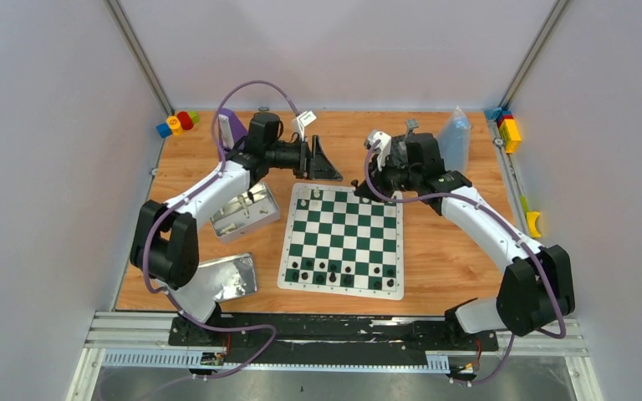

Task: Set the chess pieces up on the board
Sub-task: Place the chess piece on the chessboard.

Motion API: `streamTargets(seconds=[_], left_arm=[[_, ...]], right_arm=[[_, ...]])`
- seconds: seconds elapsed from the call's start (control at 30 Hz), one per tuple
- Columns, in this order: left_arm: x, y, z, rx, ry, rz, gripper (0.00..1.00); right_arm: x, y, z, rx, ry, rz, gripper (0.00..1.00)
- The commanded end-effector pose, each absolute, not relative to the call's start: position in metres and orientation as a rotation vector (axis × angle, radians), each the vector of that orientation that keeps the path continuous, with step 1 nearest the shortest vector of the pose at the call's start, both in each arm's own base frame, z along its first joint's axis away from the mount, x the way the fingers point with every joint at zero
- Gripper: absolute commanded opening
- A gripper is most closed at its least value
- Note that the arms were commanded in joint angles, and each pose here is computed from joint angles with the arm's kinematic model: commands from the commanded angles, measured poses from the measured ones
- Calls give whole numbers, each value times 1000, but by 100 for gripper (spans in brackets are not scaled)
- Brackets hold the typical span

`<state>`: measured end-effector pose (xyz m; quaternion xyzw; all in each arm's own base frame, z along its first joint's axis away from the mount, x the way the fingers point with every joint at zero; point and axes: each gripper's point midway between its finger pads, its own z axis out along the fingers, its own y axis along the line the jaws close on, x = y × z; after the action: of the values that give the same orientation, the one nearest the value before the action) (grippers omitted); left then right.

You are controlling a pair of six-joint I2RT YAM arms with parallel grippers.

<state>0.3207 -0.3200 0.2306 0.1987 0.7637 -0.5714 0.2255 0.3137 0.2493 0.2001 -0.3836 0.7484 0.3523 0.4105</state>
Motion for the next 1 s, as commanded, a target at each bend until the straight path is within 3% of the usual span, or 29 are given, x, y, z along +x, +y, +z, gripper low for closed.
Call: streamTargets(seconds=[0.0, 0.13, 0.3, 0.6, 0.97], left_arm=[[321, -285, 250, 675, 2061, -1250, 85], [339, -223, 246, 623, 2123, -858, 98], [350, -148, 262, 500, 2114, -587, 100], [329, -118, 287, 479, 2026, -443, 100], [329, -118, 287, 487, 2015, -439, 100]], right_arm=[[294, 227, 193, -1175, 1900, 713, 0], [272, 206, 155, -1393, 2044, 490, 0], [247, 178, 110, -1686, 2199, 142, 1], [242, 130, 71, -2069, 2364, -394, 6], [251, 121, 63, -2256, 2378, -587, 9]])
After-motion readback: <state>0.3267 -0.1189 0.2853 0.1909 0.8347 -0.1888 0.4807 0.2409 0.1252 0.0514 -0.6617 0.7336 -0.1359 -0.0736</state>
